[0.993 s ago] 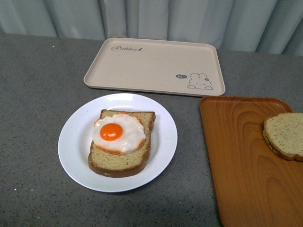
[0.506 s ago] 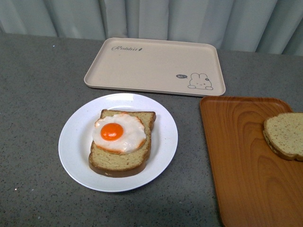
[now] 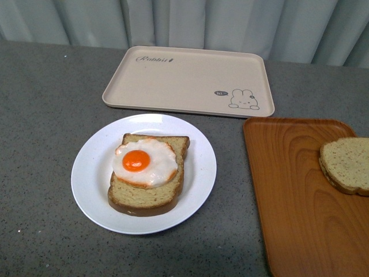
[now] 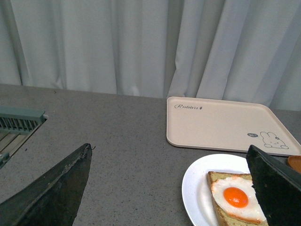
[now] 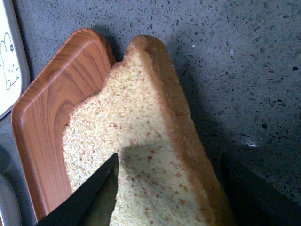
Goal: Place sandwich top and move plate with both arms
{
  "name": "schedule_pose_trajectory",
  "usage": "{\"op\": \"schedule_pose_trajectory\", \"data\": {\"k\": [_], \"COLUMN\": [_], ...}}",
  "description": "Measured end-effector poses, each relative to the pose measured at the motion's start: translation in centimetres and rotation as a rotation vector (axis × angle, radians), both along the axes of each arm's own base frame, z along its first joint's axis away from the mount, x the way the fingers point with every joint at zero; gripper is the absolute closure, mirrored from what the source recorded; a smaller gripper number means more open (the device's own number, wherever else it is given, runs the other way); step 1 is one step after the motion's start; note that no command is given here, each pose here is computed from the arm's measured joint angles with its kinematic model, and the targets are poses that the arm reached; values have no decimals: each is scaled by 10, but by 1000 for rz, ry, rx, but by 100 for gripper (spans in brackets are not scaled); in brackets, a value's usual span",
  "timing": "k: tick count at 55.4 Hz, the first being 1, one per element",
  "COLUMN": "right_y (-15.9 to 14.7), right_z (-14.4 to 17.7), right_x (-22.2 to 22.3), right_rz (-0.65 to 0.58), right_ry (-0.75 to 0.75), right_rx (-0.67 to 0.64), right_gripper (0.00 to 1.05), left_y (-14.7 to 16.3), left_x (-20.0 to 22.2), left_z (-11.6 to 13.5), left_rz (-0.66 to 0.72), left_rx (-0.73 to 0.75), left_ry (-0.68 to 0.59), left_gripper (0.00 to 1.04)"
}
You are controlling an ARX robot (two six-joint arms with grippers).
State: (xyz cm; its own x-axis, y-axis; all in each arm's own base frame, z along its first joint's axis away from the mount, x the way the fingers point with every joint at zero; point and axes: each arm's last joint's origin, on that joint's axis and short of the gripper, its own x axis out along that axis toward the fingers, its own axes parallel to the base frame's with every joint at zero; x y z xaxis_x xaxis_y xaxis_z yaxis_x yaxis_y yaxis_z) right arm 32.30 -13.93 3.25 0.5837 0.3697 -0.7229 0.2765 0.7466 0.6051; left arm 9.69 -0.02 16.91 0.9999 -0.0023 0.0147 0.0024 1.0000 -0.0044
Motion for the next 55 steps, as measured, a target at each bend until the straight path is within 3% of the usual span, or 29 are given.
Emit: {"op": "schedule_pose_trajectory", "data": {"k": [21, 39, 55], "right_y": [-1, 16, 101], "right_z": [14, 78, 128], "right_x": [2, 17, 35], "right_rz": [-20, 43, 271], "right_ry": [-26, -238, -516], "right_rx": [-30, -81, 150], "right_gripper": [101, 102, 102], "left_y": [0, 0, 0], "left_x": [0, 0, 0], "left_z": [0, 0, 0], "left_rz": [0, 0, 0], "left_rx": [0, 0, 0], "left_ry": [0, 0, 0], "left_gripper": [6, 6, 6]}}
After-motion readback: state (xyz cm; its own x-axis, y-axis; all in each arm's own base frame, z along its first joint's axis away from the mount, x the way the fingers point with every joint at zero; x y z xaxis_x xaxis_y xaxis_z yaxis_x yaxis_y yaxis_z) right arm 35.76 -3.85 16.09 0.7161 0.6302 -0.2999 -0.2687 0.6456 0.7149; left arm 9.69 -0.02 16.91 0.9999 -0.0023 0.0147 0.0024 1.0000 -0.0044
